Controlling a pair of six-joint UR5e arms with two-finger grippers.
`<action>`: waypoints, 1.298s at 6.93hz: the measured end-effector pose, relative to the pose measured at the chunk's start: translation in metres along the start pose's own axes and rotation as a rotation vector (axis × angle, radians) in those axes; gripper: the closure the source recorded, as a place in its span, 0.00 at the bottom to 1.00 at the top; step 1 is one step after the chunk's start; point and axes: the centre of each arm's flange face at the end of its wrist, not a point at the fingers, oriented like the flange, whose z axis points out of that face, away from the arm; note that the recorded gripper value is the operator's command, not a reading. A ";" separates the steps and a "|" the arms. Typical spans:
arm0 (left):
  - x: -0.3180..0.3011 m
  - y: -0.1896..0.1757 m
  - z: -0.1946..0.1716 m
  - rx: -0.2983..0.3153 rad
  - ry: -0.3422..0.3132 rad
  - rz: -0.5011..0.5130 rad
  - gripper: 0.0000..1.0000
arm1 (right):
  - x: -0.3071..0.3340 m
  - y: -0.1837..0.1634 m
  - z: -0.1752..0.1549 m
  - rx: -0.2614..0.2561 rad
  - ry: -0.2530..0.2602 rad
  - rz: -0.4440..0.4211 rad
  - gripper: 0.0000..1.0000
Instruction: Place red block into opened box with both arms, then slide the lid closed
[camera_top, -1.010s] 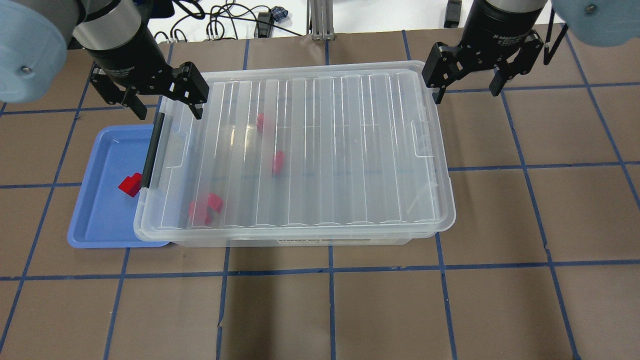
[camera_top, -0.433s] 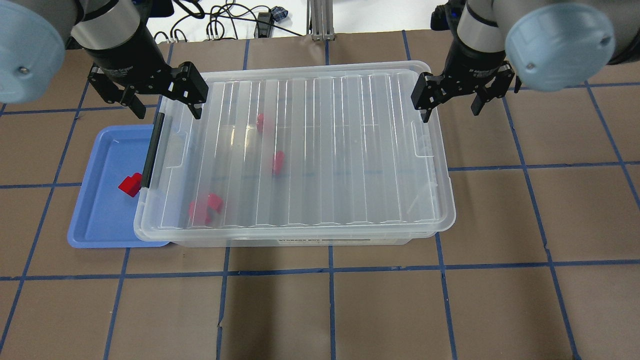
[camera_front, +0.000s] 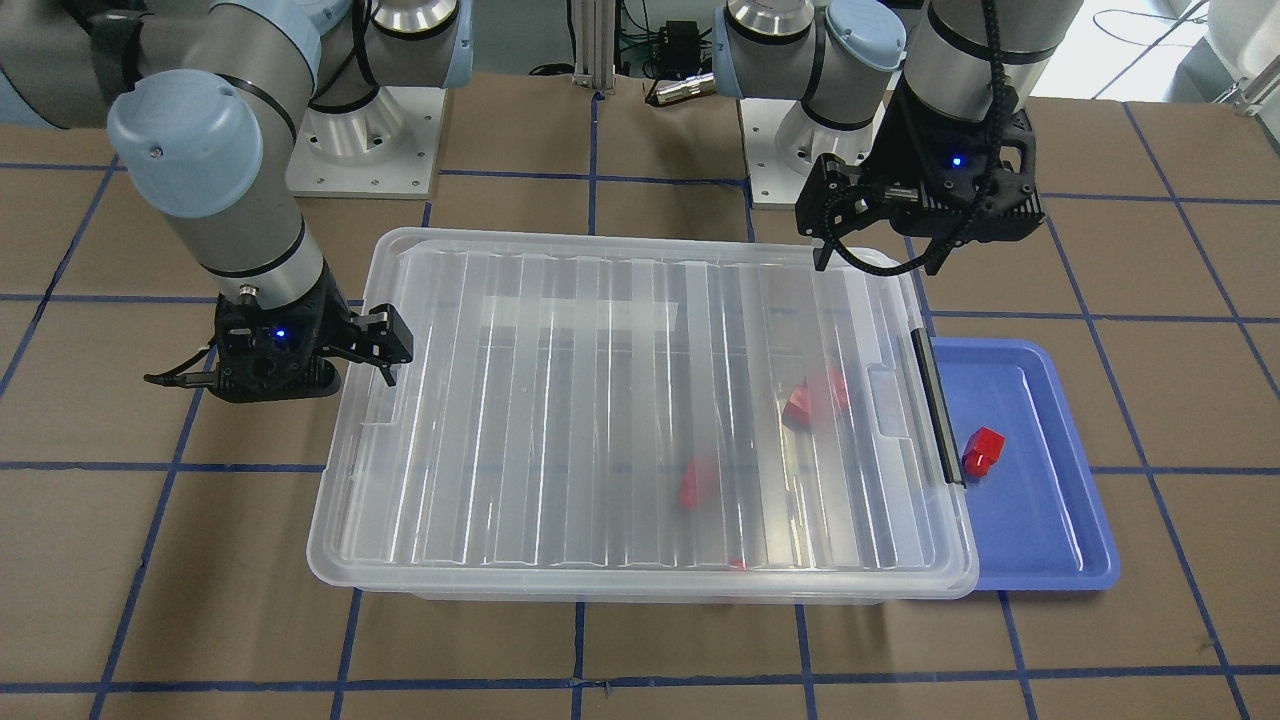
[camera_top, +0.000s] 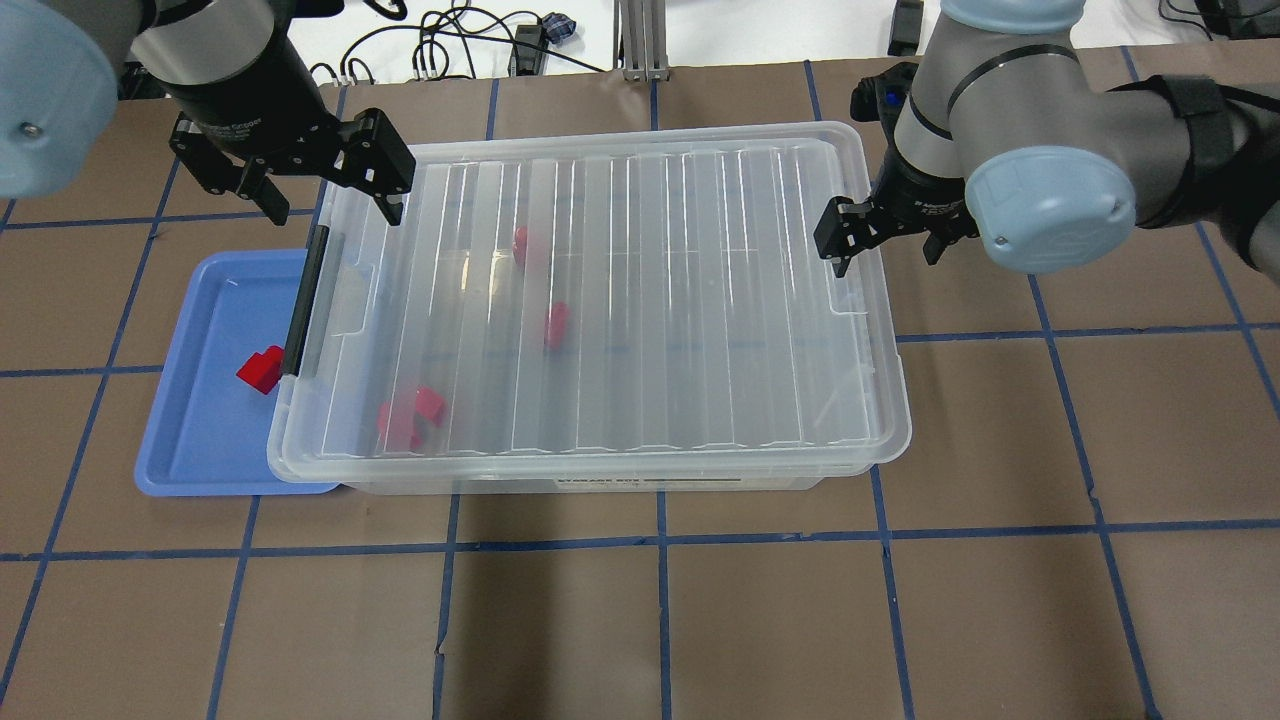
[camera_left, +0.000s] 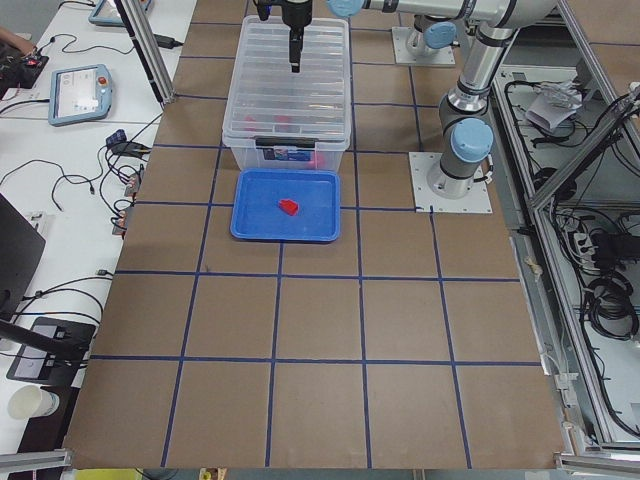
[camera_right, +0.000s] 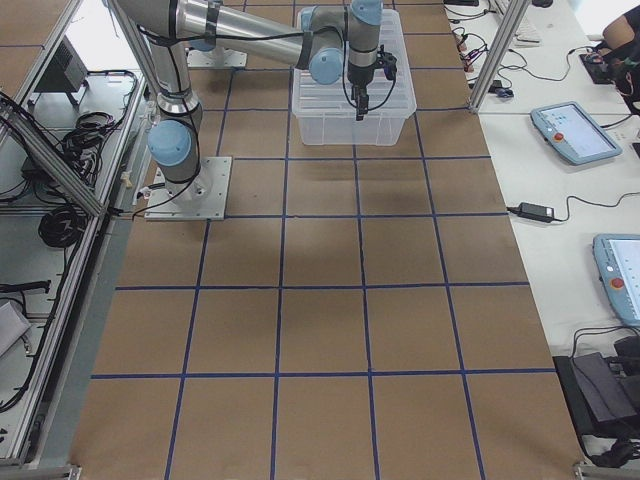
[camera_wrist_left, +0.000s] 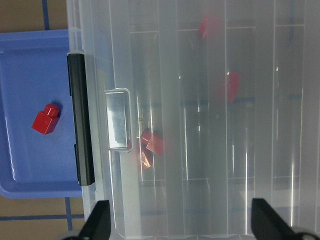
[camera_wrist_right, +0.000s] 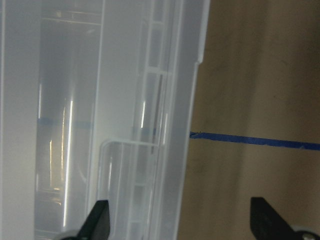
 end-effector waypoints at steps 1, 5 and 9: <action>-0.001 -0.002 0.008 -0.037 0.008 0.003 0.00 | 0.004 0.000 0.002 -0.004 0.035 -0.001 0.00; -0.096 -0.027 0.059 -0.171 0.057 -0.085 0.00 | 0.020 0.001 0.004 -0.020 0.191 -0.010 0.00; -0.206 -0.048 0.124 -0.168 0.153 0.016 0.00 | 0.072 -0.005 0.007 -0.034 0.292 0.005 0.00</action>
